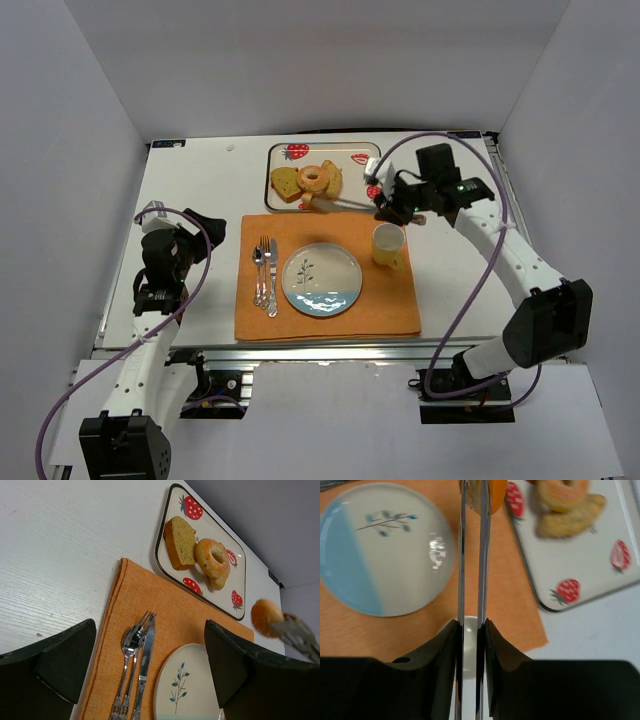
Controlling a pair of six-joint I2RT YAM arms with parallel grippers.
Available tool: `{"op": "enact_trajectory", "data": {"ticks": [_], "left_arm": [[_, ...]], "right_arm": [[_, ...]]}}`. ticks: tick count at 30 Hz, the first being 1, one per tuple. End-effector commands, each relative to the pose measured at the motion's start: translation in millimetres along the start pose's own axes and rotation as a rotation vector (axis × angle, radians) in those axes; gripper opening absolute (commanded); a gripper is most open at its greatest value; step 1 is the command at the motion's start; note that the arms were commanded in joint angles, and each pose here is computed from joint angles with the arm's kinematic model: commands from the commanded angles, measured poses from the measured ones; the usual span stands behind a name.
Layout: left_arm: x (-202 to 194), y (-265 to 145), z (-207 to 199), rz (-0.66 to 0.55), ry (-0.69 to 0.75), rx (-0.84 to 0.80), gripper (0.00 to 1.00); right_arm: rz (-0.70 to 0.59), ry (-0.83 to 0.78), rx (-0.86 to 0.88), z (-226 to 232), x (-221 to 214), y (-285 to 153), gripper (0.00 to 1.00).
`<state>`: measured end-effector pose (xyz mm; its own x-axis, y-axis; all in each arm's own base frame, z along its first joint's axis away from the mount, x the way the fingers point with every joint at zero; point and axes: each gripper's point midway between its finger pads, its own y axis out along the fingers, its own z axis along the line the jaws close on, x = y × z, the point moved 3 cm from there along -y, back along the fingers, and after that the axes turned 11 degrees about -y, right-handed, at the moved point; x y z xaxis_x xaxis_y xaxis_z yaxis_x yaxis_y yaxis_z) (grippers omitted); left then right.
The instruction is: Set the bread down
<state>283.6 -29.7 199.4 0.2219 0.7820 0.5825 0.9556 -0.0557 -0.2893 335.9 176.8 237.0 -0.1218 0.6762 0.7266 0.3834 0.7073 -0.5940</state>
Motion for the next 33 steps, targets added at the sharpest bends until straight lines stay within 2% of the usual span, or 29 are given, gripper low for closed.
{"op": "enact_trajectory", "data": {"ticks": [1, 5, 10, 15, 21, 25, 33], "left_arm": [[0.9, -3.0, -3.3, -0.012, 0.006, -0.019, 0.98], [0.6, -4.4, -3.1, -0.012, 0.008, -0.019, 0.98], [0.5, -7.1, -2.7, -0.017, 0.007, -0.020, 0.98], [0.2, -8.7, -2.5, -0.020, 0.001, -0.022, 0.98], [-0.5, -9.1, -3.2, -0.016, -0.002, -0.025, 0.98], [-0.5, -9.0, -3.7, -0.016, -0.005, -0.029, 0.98], [-0.1, -8.6, -4.3, -0.018, -0.008, -0.031, 0.98]], "right_arm": [[-0.062, -0.117, 0.153, 51.5, 19.7, 2.5, 0.02], [0.000, -0.166, 0.218, 86.4, 7.9, 12.1, 0.02], [0.055, -0.173, 0.239, 99.9, -7.3, 19.0, 0.06], [0.091, -0.186, 0.259, 115.3, -21.7, 25.9, 0.16], [0.092, -0.192, 0.263, 122.5, -24.1, 27.1, 0.35], [0.077, -0.198, 0.252, 120.8, -19.2, 23.7, 0.42], [0.029, -0.209, 0.219, 114.5, -2.6, 15.2, 0.46]]}}
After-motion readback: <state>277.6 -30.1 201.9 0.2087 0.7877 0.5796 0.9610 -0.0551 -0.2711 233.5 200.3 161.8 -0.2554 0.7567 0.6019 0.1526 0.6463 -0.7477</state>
